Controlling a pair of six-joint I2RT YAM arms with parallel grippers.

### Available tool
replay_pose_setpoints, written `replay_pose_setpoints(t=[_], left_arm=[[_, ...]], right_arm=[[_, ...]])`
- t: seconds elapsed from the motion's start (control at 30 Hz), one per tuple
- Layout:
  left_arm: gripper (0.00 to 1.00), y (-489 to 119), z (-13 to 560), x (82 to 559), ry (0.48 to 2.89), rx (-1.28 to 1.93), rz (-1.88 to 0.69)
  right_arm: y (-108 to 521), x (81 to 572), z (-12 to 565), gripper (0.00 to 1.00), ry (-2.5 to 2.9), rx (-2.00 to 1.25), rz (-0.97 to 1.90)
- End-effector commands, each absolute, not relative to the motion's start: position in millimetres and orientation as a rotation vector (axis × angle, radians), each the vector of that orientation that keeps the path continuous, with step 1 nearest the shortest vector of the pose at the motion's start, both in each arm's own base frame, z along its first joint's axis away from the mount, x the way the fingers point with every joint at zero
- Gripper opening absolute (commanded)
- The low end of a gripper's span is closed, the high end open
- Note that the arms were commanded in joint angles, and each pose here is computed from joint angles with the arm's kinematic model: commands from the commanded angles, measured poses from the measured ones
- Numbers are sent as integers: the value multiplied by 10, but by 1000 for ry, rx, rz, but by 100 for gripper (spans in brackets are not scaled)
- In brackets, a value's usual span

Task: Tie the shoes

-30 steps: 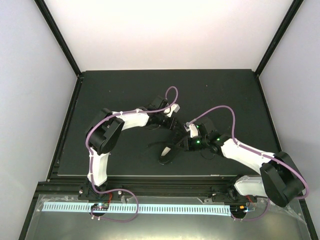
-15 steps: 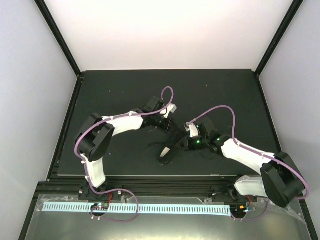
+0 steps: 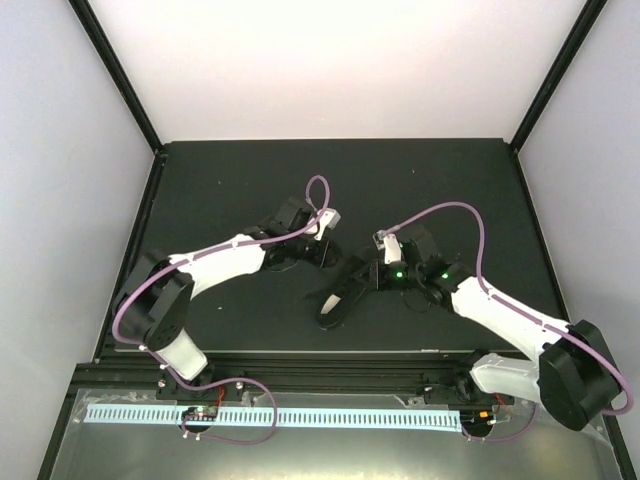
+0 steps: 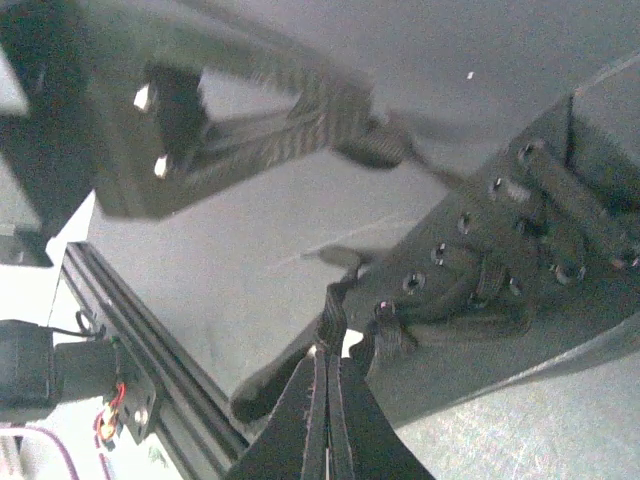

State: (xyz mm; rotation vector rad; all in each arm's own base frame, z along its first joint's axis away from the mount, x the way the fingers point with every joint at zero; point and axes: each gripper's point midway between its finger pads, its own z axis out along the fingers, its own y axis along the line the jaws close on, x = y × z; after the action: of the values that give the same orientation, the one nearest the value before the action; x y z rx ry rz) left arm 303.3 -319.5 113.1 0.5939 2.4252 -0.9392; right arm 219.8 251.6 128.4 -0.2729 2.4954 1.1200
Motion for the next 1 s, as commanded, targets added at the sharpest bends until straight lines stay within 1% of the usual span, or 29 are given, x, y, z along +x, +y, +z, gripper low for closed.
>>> replay_pose_setpoints(t=[0.0,0.33,0.53,0.73,0.97], left_arm=[[2,-3067,1320,2985,2365,585,-905],[2,-2750,1463,2625,2354,546,-902],[1,-2572,1477,2257,2448,442,-954],[1,-2674,1676,1796,2456,388,-1181],[2,-3084,2046,1427,2374,434,-1455]], right_arm=[[2494,2376,1416,2,2472,-213,1038],[2581,2496,1386,2,2487,-206,1034],[2631,2540,1434,2,2482,-233,1037],[2676,2577,1482,2,2470,-261,1045],[2716,2574,1427,2,2484,-287,1057]])
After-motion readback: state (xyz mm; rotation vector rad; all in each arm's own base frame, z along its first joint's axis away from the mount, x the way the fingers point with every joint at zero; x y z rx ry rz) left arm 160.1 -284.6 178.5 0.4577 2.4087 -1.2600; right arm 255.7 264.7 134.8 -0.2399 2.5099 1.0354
